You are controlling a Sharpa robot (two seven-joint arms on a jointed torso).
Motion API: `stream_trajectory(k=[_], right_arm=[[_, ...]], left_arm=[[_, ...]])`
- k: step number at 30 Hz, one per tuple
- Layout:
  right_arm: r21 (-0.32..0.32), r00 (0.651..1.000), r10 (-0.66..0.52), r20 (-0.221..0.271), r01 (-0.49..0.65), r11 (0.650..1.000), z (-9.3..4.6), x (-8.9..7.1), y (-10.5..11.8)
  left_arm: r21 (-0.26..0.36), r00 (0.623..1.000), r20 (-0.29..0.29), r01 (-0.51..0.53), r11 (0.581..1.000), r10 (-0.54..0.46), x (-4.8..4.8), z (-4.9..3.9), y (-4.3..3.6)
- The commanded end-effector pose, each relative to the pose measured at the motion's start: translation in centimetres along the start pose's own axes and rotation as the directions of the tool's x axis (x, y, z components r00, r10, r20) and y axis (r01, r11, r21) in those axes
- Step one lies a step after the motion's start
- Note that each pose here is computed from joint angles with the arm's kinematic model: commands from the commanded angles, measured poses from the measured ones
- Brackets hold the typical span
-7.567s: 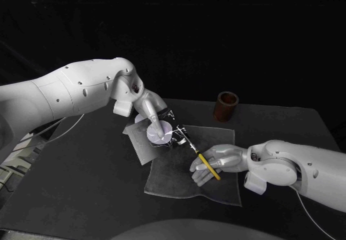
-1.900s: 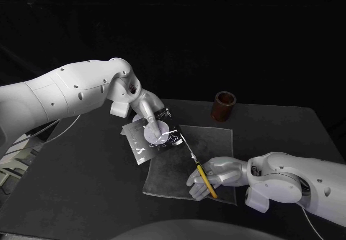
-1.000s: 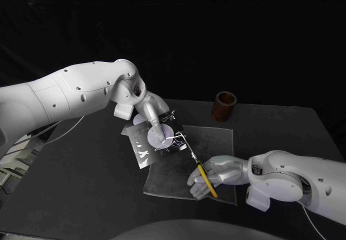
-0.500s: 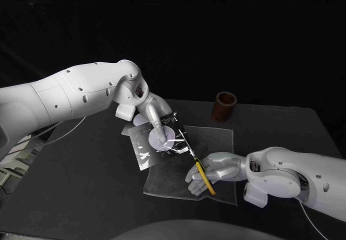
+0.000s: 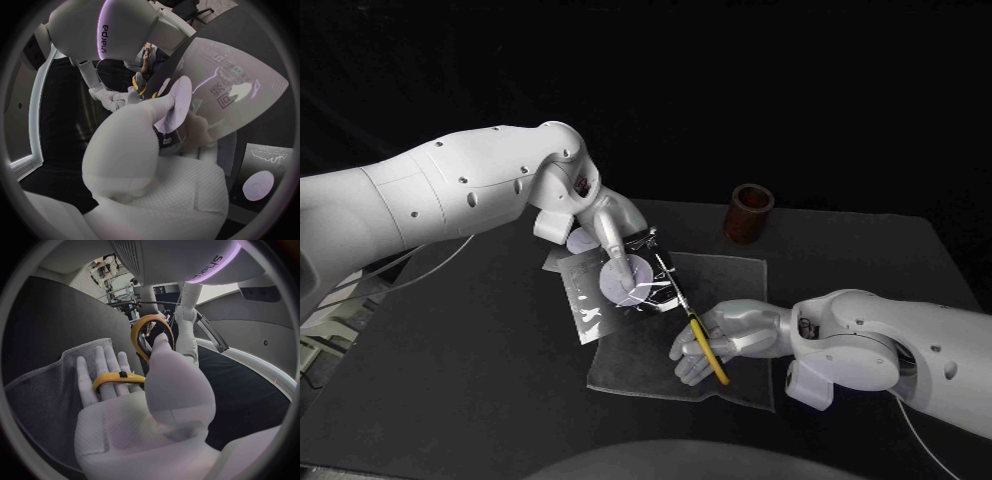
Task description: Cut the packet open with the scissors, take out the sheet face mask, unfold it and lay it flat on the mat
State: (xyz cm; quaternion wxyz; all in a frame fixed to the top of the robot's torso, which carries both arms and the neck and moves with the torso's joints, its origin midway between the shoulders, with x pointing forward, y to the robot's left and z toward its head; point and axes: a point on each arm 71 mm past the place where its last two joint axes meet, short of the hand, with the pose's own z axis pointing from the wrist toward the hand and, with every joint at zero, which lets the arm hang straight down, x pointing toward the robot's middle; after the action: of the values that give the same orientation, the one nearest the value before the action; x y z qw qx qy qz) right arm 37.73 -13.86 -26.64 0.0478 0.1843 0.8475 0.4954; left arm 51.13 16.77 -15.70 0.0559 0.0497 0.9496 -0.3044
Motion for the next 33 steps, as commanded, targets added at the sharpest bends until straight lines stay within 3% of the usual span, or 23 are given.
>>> stream_trajectory(k=[1,33], right_arm=[[-0.018,1.000,-0.010,-0.015,0.009,1.000,0.1,0.1,0.3],[-0.120,0.996,0.024,0.081,-0.014,0.993,0.0,-1.0,1.2]], left_arm=[[0.017,1.000,-0.026,-0.015,1.000,0.015,0.25,0.17,-0.51],[0.022,0.999,-0.028,-0.022,1.000,0.023,0.40,0.39,-0.91]])
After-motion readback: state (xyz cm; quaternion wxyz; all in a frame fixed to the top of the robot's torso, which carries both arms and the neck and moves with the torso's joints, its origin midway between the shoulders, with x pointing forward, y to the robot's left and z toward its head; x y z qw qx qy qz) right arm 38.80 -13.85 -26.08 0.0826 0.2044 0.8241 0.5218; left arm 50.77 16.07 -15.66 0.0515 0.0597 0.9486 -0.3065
